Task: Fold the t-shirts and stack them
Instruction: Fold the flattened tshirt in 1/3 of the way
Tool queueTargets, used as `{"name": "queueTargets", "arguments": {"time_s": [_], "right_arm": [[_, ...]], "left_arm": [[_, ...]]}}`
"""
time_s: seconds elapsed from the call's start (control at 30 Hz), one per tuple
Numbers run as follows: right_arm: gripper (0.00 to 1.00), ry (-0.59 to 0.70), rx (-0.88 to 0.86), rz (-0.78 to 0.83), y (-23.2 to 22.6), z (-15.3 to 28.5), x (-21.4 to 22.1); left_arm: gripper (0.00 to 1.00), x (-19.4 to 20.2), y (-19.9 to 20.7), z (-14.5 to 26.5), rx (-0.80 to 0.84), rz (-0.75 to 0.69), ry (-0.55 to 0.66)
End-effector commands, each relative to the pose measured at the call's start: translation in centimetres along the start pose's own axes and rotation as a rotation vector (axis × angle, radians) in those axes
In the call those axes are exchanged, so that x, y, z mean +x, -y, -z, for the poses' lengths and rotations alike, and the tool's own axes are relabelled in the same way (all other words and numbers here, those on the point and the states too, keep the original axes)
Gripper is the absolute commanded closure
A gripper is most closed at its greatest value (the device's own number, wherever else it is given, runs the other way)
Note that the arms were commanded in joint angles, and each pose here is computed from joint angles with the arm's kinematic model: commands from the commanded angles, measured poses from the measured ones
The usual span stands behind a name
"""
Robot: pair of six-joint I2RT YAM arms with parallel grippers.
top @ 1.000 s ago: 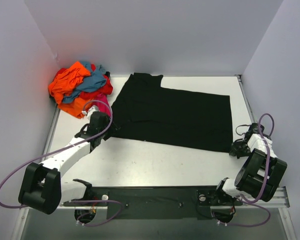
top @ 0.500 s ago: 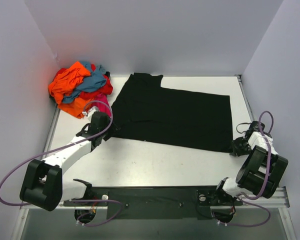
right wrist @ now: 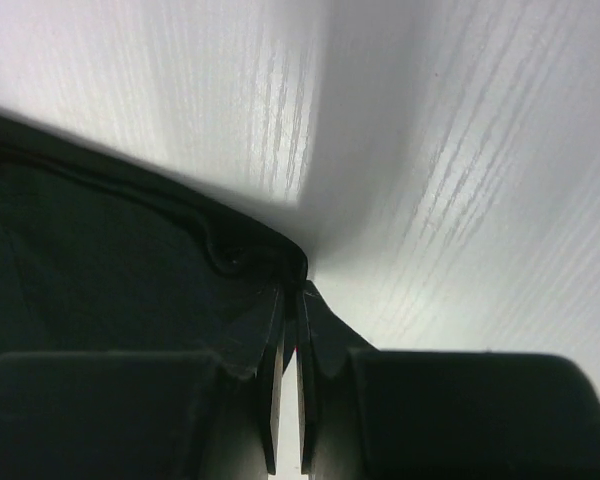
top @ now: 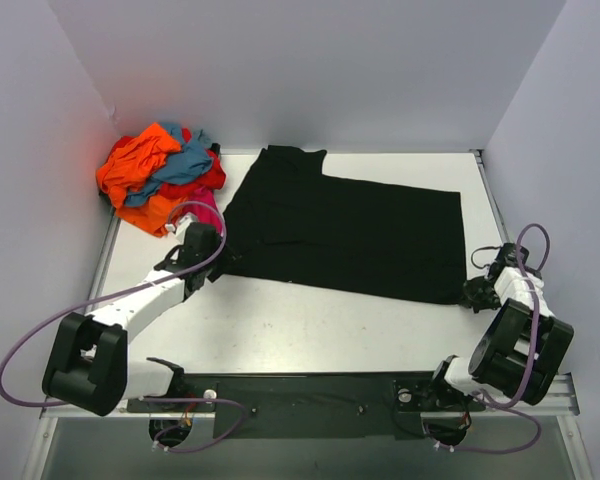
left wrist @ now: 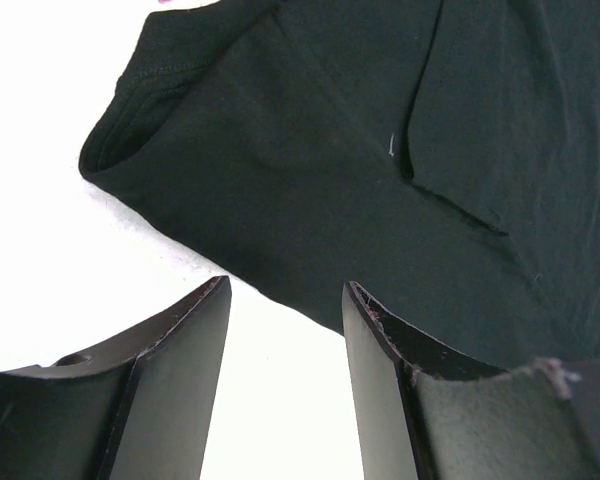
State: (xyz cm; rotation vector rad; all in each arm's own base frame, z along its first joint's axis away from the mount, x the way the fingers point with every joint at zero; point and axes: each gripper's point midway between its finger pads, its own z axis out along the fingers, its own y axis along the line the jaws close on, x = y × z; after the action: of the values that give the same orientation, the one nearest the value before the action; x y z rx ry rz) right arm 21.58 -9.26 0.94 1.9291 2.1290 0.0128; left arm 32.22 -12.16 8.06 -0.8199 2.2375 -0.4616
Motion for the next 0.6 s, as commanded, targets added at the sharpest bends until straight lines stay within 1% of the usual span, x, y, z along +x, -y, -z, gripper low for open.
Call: {"name": "queueTargets", "arguments": {"time_s": [0.0,0.1,0.23,0.4,0.57], "right_arm": [[1.00,0.035,0.035,0.018,1.5,1.2,-0.1],[1.00,0.020,0.023,0.023,1.5,1.2,0.3],[1.00,0.009,0.020,0.029,1.7,1.1,0.6],[1.00,-0.003,0.019,0.036,1.7,1.0,0.7],[1.00,-0.021,0.010,0.034,1.5,0.8,0.8]], "left_arm": [[0.42,-1.1,0.9,-0.3,-0.001,0.040,0.026],[0.43,-0.8,-0.1,-0.8,-0.050,0.052,0.019],[0.45,-1.1,-1.3,-1.7,-0.115,0.069,0.040],[0.46,-1.9,-2.7,-2.9,-0.173,0.112,0.055],[0.48,-2.4,-3.5,-3.5,-0.214,0.112,0.088]]}}
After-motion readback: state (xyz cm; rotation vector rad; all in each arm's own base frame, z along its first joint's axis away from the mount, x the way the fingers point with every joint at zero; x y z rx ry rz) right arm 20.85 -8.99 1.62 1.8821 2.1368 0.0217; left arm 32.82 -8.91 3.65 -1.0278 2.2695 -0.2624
